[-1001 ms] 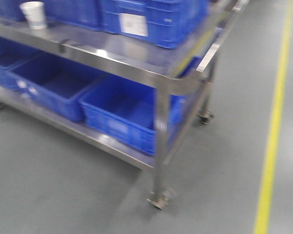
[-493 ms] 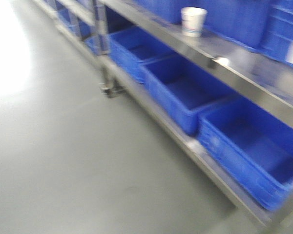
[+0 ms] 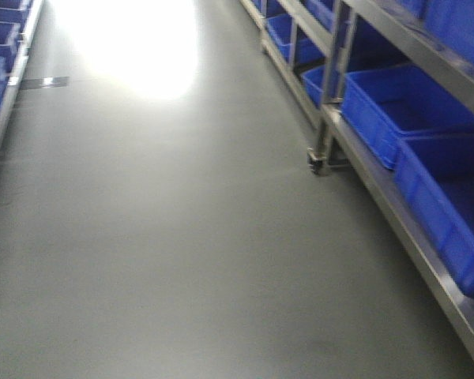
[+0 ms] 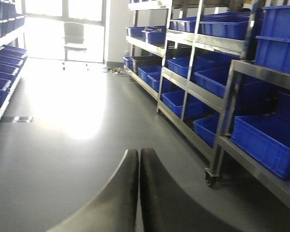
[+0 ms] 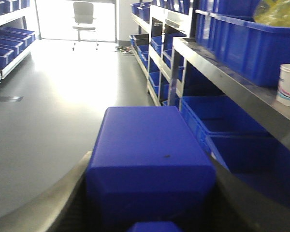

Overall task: Pour parts from conveyor to right shelf
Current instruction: 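Drive down the aisle between the blue-bin shelves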

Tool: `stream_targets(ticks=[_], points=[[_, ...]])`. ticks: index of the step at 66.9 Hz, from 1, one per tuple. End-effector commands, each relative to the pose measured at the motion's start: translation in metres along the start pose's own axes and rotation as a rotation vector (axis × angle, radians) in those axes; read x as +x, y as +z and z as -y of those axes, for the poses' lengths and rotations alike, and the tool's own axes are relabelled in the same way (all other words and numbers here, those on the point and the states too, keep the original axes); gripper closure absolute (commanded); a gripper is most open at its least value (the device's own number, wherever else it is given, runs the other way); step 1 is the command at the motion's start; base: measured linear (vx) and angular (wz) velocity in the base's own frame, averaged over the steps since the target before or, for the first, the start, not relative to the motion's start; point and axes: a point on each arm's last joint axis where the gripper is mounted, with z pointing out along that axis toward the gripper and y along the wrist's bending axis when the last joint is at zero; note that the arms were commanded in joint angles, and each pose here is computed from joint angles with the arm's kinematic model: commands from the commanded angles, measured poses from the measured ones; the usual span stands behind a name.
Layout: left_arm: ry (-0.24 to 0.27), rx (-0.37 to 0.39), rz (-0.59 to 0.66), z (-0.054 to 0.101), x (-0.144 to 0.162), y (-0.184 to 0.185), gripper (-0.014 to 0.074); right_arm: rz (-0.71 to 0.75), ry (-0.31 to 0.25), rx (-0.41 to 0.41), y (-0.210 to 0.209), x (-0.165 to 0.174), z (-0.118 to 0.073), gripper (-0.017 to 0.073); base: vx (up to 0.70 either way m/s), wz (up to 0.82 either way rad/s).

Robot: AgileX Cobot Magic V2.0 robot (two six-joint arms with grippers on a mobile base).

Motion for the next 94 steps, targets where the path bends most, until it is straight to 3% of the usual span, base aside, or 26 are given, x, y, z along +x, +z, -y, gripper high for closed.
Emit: stream_targets(ticks=[1,29,94], points=[[-0.013,0.017,0.059,0.0005,0.0002,0.0001,0.06,0.096,-0.009,0.01,-0.0017,-0.0154,0.0015,0.0564,0.17,0.63],[-0.013,0.017,0.059,0.0005,0.0002,0.0001,0.06,0.096,-0.009,0.01,-0.0017,-0.0154,0.0015,0.0564,0.22,0.38],[-0.013,0.017,0.059,0.0005,0.0002,0.0001,0.06,0.096,-0.009,0.01,-0.0017,-0.0154,0.0015,0.0564,0.48,-0.02]])
